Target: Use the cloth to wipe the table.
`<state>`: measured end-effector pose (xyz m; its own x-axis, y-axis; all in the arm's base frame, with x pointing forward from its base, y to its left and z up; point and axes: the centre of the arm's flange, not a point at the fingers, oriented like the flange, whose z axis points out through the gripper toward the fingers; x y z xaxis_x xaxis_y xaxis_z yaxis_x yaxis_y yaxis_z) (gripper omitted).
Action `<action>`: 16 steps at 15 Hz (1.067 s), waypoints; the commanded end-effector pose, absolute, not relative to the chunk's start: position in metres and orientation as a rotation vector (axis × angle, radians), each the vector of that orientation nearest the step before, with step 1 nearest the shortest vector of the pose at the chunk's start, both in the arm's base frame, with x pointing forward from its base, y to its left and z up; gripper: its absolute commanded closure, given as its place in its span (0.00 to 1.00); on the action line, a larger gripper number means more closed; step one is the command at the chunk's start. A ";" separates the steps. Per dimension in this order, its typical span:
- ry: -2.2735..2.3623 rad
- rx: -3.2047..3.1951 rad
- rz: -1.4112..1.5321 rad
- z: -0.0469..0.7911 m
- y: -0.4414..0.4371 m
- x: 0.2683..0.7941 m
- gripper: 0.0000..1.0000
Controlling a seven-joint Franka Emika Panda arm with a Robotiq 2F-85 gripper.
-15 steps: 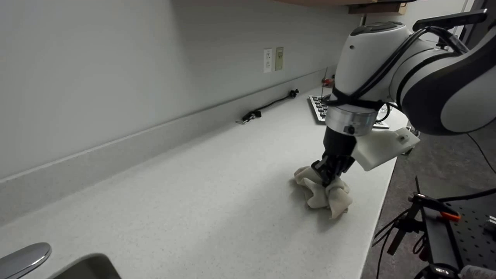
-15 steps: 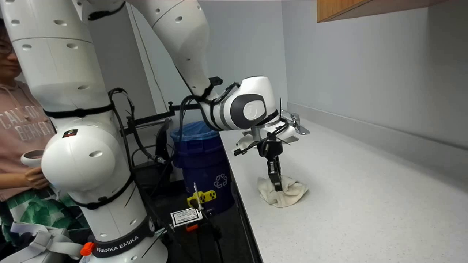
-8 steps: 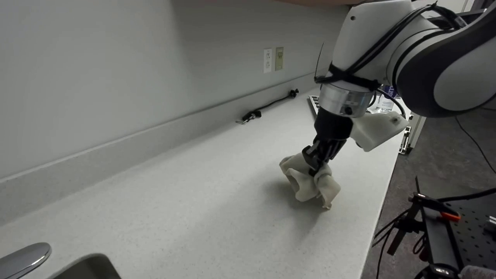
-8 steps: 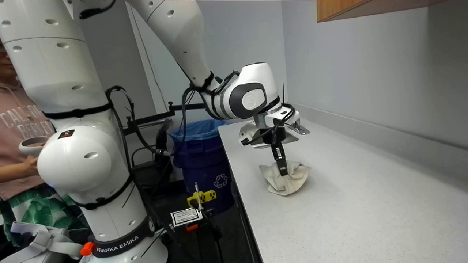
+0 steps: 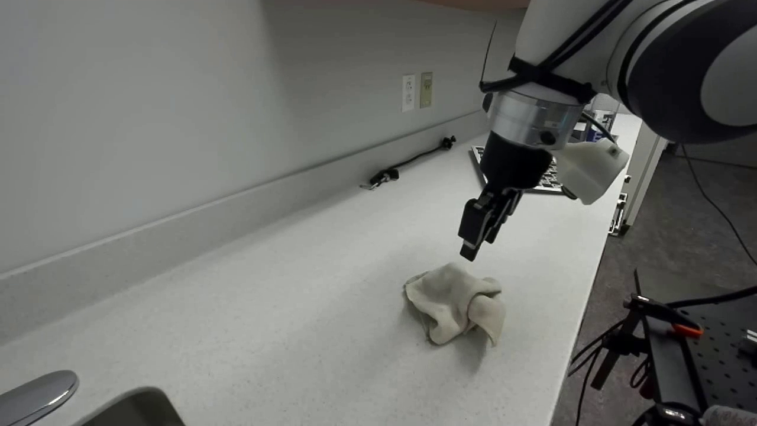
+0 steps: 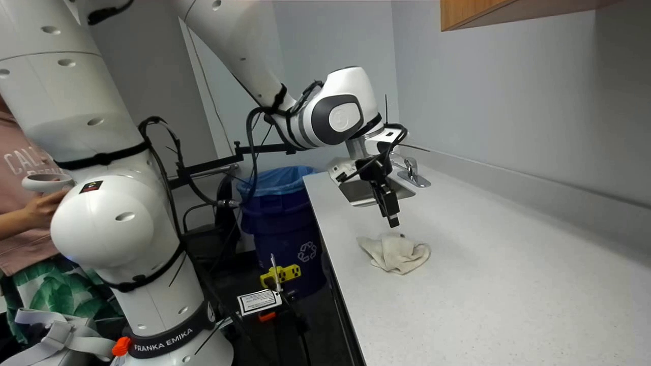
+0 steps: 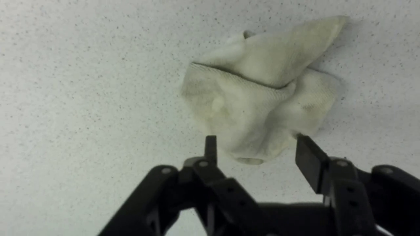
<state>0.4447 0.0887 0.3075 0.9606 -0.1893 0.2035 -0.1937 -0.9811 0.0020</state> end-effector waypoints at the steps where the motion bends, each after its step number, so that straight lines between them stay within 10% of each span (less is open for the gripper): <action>1: -0.217 3.058 0.290 0.341 0.091 0.431 0.05; 16: -0.115 3.021 0.276 0.373 0.088 0.391 0.00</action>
